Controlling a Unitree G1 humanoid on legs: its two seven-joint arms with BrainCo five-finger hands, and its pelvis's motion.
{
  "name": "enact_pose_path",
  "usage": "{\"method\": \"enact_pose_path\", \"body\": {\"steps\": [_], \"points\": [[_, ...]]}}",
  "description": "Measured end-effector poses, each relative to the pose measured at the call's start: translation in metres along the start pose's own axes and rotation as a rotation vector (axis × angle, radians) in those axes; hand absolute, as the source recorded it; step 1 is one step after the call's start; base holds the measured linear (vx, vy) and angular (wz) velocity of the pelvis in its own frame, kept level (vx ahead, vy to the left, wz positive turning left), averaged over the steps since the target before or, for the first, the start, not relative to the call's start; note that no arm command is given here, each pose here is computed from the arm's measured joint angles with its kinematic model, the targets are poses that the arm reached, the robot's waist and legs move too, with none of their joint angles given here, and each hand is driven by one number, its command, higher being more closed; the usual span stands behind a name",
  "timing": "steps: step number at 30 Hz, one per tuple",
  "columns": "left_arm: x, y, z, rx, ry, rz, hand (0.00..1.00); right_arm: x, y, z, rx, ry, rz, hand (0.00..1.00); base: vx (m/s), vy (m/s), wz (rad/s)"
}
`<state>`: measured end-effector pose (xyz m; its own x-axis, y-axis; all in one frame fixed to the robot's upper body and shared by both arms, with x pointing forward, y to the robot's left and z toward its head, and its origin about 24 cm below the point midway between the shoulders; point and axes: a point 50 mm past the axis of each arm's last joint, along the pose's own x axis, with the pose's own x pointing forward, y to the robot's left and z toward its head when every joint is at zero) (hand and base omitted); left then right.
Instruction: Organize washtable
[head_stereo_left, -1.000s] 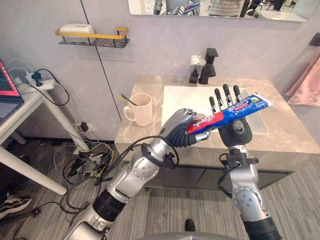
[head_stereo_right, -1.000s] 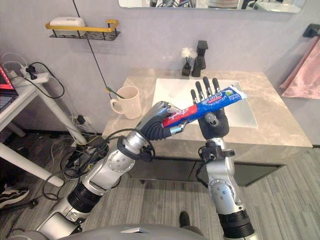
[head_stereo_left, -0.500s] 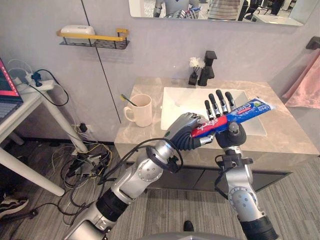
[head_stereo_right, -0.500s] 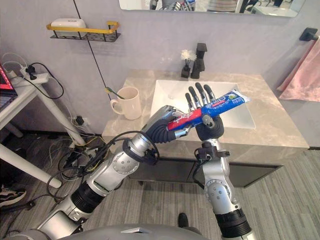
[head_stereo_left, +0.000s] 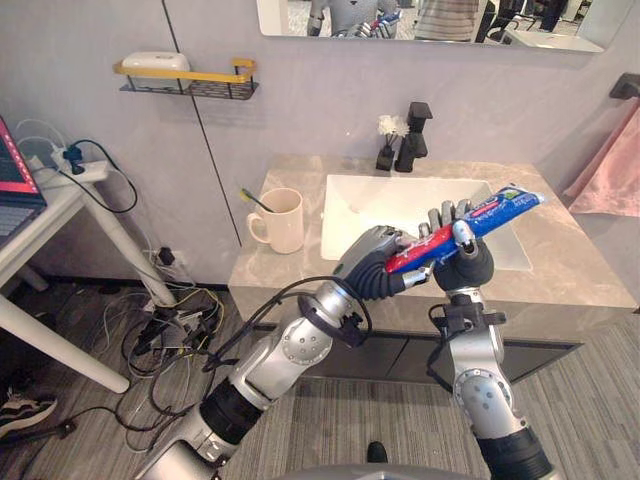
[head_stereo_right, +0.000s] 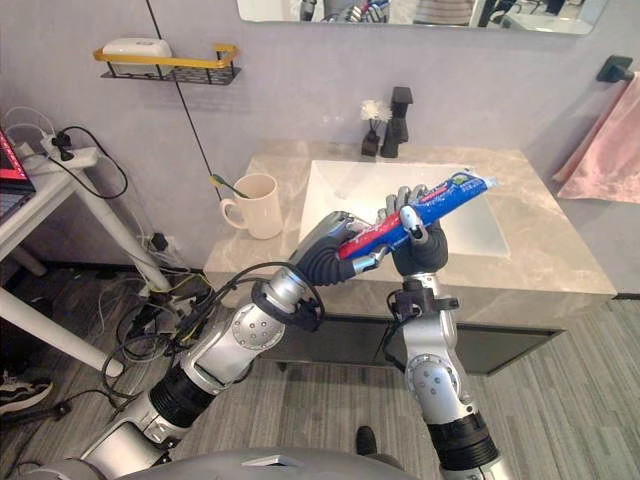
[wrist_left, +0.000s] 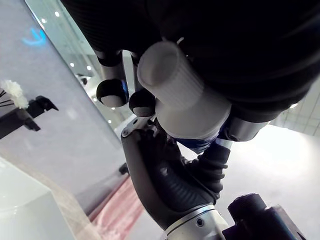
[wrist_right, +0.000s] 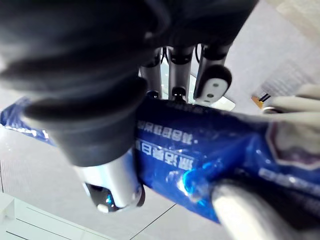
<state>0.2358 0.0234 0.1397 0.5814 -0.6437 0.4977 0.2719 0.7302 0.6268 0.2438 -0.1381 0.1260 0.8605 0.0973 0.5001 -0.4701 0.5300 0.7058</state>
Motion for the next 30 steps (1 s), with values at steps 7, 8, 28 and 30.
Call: {"method": "enact_pose_path", "body": {"steps": [7, 8, 28, 30], "points": [[0.000, 0.000, -0.002, 0.001, 0.011, 0.011, 0.00, 0.001, 0.001, -0.002, 0.024, -0.022, -0.024, 1.00, 0.00, 0.000, 0.00], [0.000, 0.000, -0.003, 0.000, 0.015, 0.012, 0.00, 0.001, 0.000, -0.001, 0.024, -0.022, -0.029, 1.00, 0.00, 0.000, 0.00], [-0.035, 0.060, -0.024, 0.079, 0.177, 0.381, 0.00, 0.000, -0.034, 0.029, -0.220, -0.130, -0.225, 1.00, 0.00, 0.000, 0.00], [-0.043, 0.066, -0.022, 0.089, 0.188, 0.419, 0.00, 0.004, -0.035, 0.029, -0.271, -0.120, -0.221, 1.00, 0.00, 0.000, 0.00]]}}
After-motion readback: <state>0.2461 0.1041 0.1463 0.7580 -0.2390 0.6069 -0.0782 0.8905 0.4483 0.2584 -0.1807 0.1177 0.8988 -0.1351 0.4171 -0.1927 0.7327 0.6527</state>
